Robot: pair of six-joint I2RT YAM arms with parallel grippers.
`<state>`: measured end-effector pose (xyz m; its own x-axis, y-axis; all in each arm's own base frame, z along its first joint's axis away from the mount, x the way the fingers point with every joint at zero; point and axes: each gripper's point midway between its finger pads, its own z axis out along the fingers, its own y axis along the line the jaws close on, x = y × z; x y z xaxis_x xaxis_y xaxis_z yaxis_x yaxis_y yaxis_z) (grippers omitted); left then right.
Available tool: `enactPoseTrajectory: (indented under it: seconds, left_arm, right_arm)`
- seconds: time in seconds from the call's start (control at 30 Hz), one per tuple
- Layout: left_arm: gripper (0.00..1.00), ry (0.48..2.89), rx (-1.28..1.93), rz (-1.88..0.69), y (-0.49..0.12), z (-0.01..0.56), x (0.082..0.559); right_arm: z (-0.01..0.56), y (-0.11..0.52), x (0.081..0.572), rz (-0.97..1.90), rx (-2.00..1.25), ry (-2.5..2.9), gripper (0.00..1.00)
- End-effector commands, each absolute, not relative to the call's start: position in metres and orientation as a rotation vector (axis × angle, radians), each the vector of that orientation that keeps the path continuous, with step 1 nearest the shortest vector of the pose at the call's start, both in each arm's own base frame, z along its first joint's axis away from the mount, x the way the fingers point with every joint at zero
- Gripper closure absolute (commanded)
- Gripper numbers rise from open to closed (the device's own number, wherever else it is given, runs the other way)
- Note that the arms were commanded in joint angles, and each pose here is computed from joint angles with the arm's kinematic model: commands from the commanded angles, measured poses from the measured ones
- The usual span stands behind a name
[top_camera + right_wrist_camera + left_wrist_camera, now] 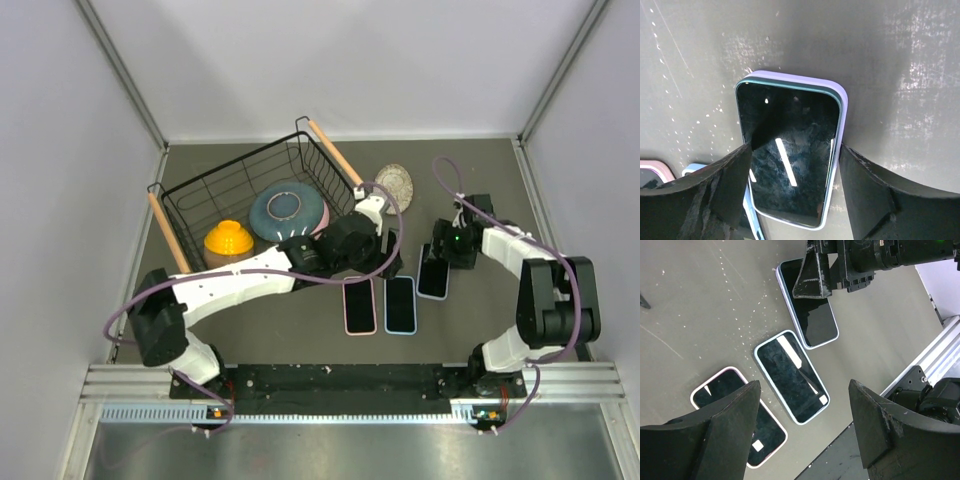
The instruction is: Put the phone into the phone case
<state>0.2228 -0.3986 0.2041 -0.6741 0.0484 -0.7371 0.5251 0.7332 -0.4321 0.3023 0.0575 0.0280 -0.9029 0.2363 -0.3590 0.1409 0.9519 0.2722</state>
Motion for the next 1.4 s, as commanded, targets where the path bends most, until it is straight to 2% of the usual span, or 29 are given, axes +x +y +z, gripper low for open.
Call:
enactPoseTrajectory:
  seconds: [0.0, 0.07, 0.13, 0.33, 0.4, 0.6, 0.73, 0.93, 1.0, 1.03, 1.13, 1.23, 1.37]
  left_arm:
    - [0.24, 2.155, 0.444, -0.839, -0.417, 0.218, 0.230]
    - [0.26, 2.163, 0.441, -0.830, -0.423, 0.212, 0.235]
    - [0.27, 2.160, 0.442, -0.831, -0.430, 0.212, 0.239]
    - [0.36, 2.175, 0.434, -0.852, -0.455, 0.198, 0.249]
    - [0.42, 2.196, 0.415, -0.841, -0.461, 0.186, 0.253]
    - [0.51, 2.238, 0.393, -0.854, -0.484, 0.158, 0.262]
    - [0.62, 2.271, 0.374, -0.879, -0.500, 0.136, 0.271]
    - [0.64, 2.329, 0.351, -0.926, -0.510, 0.111, 0.276]
    - [0.71, 2.353, 0.333, -0.908, -0.511, 0.099, 0.282]
    - [0.80, 2.371, 0.323, -0.900, -0.509, 0.095, 0.283]
    - [0.93, 2.392, 0.296, -0.881, -0.507, 0.085, 0.290]
    - [1.00, 2.414, 0.279, -0.863, -0.504, 0.074, 0.295]
    - [1.00, 2.437, 0.246, -0.866, -0.504, 0.064, 0.302]
  right_arm:
    - [0.044, 0.075, 0.315, 0.470, 0.234, 2.605, 0.28]
    - [0.050, 0.072, 0.315, 0.451, 0.260, 2.591, 0.19]
    - [0.061, 0.065, 0.314, 0.416, 0.303, 2.567, 0.15]
    - [0.074, 0.041, 0.314, 0.385, 0.435, 2.466, 0.15]
    - [0.067, 0.044, 0.307, 0.444, 0.481, 2.474, 0.15]
    - [0.058, 0.035, 0.299, 0.541, 0.612, 2.424, 0.16]
    - [0.055, 0.033, 0.293, 0.631, 0.647, 2.383, 0.17]
    - [0.061, 0.030, 0.289, 0.680, 0.699, 2.318, 0.18]
    - [0.057, 0.027, 0.288, 0.659, 0.723, 2.328, 0.19]
    - [0.055, 0.027, 0.287, 0.656, 0.723, 2.334, 0.19]
    - [0.052, 0.027, 0.287, 0.656, 0.715, 2.333, 0.19]
    - [0.050, 0.029, 0.287, 0.672, 0.703, 2.325, 0.18]
    - [0.047, 0.033, 0.286, 0.703, 0.689, 2.326, 0.18]
